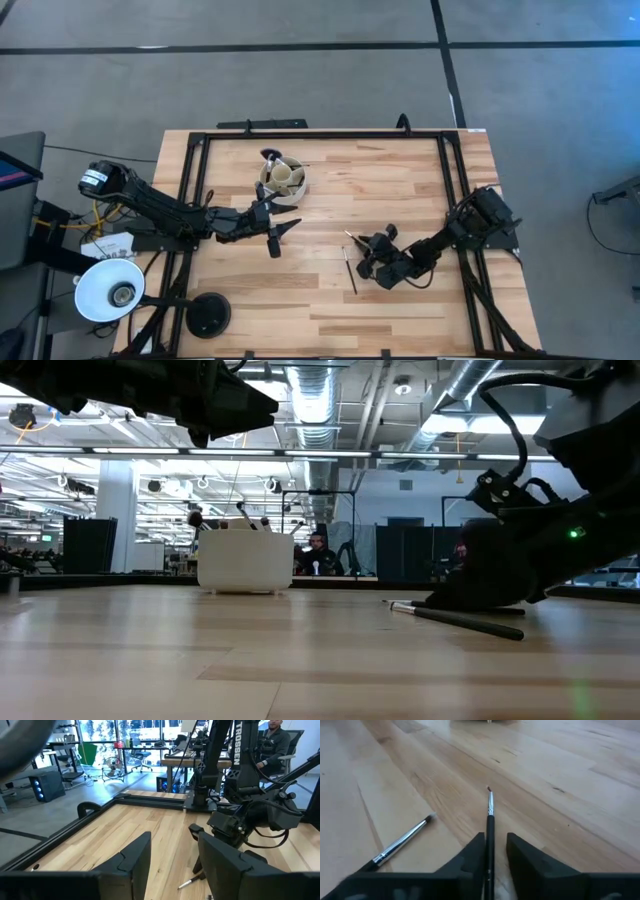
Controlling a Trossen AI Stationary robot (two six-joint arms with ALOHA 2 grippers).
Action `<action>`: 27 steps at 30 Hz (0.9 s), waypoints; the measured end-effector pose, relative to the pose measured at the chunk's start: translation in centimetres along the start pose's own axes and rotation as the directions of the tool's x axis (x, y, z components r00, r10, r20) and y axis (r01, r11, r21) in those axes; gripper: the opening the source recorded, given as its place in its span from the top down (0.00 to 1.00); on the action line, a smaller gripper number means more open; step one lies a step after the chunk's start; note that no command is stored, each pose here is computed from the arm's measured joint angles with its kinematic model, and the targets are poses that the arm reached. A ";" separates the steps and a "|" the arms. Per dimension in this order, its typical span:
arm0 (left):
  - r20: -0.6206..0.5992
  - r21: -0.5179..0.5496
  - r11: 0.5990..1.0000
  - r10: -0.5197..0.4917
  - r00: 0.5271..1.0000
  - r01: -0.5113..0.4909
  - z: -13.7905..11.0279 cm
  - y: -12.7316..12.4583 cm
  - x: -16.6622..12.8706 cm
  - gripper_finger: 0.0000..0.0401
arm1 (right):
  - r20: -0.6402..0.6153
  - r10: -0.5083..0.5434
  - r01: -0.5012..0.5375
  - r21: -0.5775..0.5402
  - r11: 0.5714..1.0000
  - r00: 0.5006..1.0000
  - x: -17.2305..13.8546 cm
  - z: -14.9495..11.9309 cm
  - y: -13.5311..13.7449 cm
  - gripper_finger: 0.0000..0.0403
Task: Sort items
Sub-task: Put the liner brush in the white organizer
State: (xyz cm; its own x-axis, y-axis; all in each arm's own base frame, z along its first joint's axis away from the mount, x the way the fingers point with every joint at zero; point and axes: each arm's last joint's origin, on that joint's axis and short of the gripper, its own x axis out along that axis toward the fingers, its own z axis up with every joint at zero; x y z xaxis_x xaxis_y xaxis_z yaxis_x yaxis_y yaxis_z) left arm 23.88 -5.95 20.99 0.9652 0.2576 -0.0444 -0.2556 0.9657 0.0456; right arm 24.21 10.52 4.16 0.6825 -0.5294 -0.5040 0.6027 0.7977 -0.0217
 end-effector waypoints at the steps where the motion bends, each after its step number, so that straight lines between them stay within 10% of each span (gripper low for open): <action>1: 0.000 0.000 1.000 0.000 1.000 0.000 0.0 0.0 0.0 0.60 | 0.001 -0.002 0.002 0.000 1.000 1.000 0.0 0.0 0.0 0.85; 8: 0.000 -0.003 1.000 -0.013 1.000 0.013 0.0 0.0 0.0 0.60 | 0.018 0.016 -0.016 -0.005 1.000 1.000 0.0 0.2 0.1 0.96; 15: -0.075 -0.213 0.944 -0.271 0.960 0.250 -1.9 -1.1 0.8 0.64 | 0.070 0.123 -0.126 0.033 0.992 0.990 0.8 1.6 0.7 0.98; 27: -0.155 -0.233 0.949 -0.251 0.956 0.211 -7.1 -2.1 3.0 0.73 | 0.360 0.475 -0.547 0.128 0.828 0.803 2.2 7.9 1.0 0.99</action>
State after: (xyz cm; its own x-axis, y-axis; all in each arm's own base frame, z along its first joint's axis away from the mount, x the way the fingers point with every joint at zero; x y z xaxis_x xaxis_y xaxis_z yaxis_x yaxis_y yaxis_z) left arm 26.93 -7.02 13.72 0.9779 0.0093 -0.2089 -0.0518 0.9786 -0.1990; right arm 29.60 7.86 9.86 0.9831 -0.1505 -0.1044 0.1788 0.9124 0.3682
